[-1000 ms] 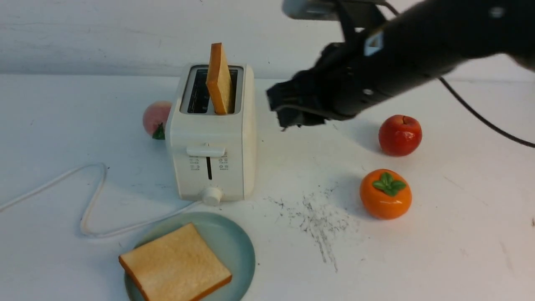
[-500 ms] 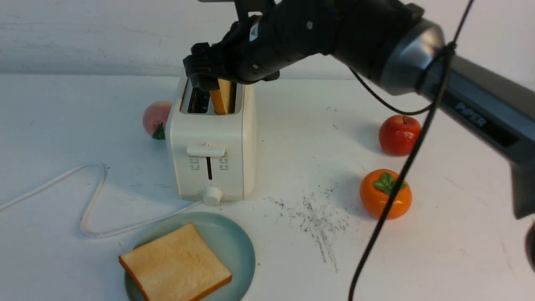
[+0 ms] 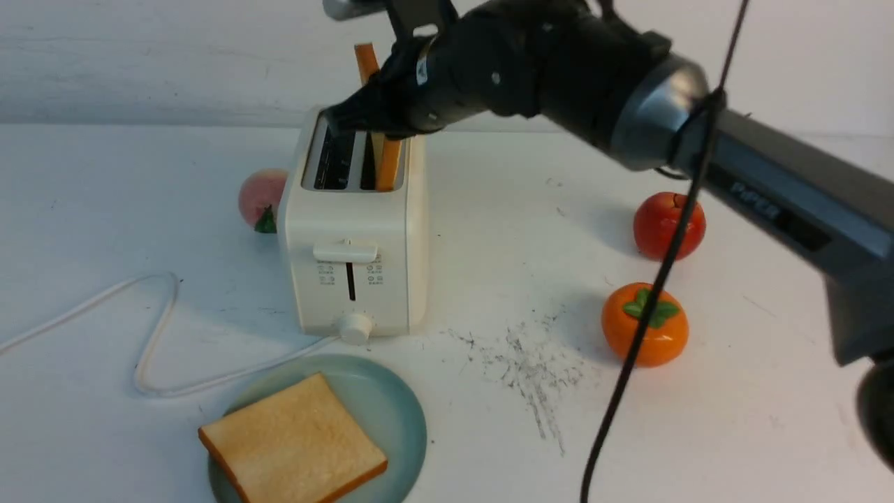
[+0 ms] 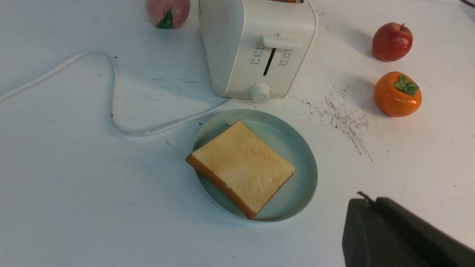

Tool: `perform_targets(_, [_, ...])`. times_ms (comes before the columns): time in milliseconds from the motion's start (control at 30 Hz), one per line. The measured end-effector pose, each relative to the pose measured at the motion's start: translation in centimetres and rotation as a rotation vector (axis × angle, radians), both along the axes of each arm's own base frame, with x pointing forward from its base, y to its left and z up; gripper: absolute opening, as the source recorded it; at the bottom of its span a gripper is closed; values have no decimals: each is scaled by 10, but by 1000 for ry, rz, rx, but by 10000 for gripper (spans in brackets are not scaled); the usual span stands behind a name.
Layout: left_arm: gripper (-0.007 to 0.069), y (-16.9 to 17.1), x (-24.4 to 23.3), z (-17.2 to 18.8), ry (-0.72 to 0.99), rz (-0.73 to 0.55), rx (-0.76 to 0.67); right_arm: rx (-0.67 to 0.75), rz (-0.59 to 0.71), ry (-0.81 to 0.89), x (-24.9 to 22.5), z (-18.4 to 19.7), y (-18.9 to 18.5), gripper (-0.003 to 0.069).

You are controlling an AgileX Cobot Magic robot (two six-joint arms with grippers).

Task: Take toasted bread from bread machine on white table place on plate.
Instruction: 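Grasp the toast slice in the toaster and pull it up out of the slot with the right gripper, then place the held slice of bread on top of the slice on the plate with the right gripper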

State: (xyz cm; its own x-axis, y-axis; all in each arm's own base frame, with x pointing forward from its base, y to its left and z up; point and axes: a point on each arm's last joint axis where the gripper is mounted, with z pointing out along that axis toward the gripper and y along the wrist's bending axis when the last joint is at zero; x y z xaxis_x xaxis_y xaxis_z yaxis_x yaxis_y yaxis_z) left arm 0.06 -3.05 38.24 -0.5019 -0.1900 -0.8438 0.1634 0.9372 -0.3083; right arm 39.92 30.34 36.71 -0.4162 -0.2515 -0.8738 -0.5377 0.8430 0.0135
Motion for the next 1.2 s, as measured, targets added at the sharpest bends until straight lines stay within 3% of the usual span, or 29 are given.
perform_targets(133, [-14,0,0,0,0,1,1,50,2,-40,-31,58,-23,111])
perform_targets(267, [-14,0,-1,-1,15,-3,3,61,73,-34,-91,125,-62,111])
perform_targets(367, [-14,0,-1,-1,18,-4,4,23,160,55,-114,132,-71,111])
perform_targets(500, [-14,0,-1,-1,19,-7,1,-19,383,203,-132,118,-60,111])
perform_targets(667, [-14,-3,-1,-1,20,-25,-19,49,602,373,-132,80,-34,111])
perform_targets(767, [-14,-4,-2,-1,19,-36,-32,85,704,537,-125,30,-14,111])
perform_targets(1000, [-14,-5,-2,0,19,-41,-38,92,759,719,-108,-53,8,111])
perform_targets(1200, [-14,-6,-2,0,18,-50,-48,152,699,731,-90,-79,18,111])
